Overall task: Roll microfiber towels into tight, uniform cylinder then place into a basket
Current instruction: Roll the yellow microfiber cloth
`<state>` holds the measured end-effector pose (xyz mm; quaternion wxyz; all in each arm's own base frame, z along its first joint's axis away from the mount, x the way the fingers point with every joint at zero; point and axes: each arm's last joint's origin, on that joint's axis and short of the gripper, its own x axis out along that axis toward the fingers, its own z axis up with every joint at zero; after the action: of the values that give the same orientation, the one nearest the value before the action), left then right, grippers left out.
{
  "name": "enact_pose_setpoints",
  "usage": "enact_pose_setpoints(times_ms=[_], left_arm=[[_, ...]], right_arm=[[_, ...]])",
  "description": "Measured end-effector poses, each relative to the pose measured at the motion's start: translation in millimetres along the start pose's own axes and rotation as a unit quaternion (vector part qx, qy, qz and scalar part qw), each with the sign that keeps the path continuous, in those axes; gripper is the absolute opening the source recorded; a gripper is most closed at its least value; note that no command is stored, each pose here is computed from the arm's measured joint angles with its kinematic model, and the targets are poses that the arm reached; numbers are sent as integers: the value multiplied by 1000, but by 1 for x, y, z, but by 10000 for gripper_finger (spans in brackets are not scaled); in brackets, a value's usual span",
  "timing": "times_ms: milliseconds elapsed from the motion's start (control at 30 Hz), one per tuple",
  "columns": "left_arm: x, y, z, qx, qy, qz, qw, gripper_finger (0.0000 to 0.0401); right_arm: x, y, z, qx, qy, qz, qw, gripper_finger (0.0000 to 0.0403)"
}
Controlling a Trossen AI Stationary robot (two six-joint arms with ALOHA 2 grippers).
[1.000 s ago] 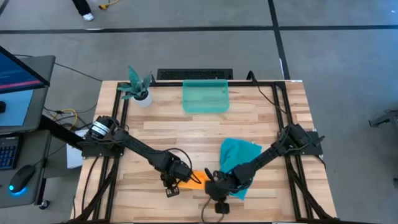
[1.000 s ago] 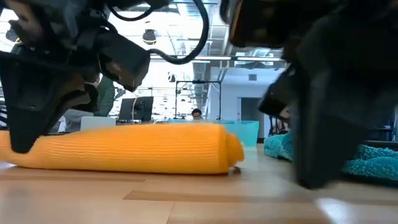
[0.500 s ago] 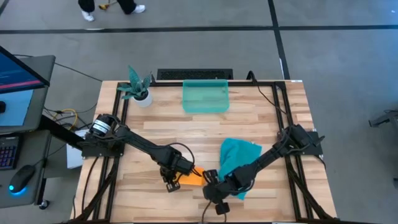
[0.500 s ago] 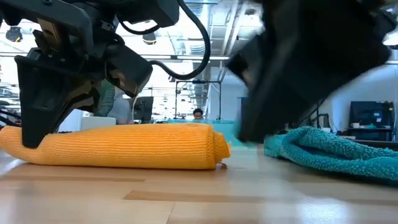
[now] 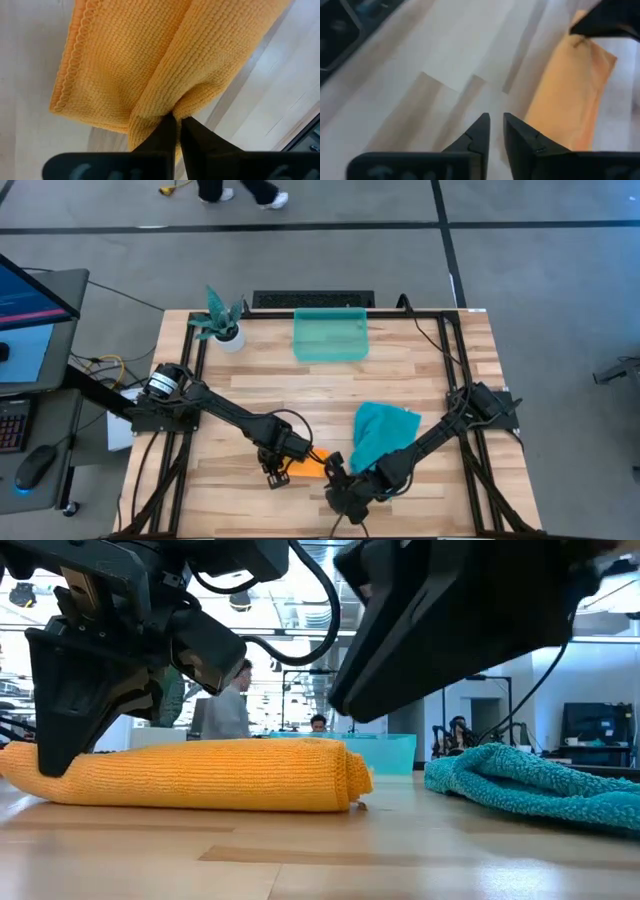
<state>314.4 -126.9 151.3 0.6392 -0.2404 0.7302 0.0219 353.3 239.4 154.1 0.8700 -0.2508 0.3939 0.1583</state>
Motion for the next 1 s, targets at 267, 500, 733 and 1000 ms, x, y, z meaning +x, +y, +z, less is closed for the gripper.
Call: enact_pose_setpoints(times_ms=[267, 500, 733, 1000], left_arm=[[0, 0, 0, -1, 1, -2, 1000, 4], [0, 0, 0, -1, 1, -2, 1000, 4], [0, 0, 0, -1, 1, -2, 1000, 4], [-1, -1, 0, 1, -1, -4, 1000, 4]], right_arm=[[4, -13, -4, -19, 16, -8, 1000, 191], [7, -20, -8, -17, 24, -12, 1000, 253], [10, -29, -10, 1, 28, -18, 999, 250], [37, -23, -25, 0, 57, -20, 998, 236]])
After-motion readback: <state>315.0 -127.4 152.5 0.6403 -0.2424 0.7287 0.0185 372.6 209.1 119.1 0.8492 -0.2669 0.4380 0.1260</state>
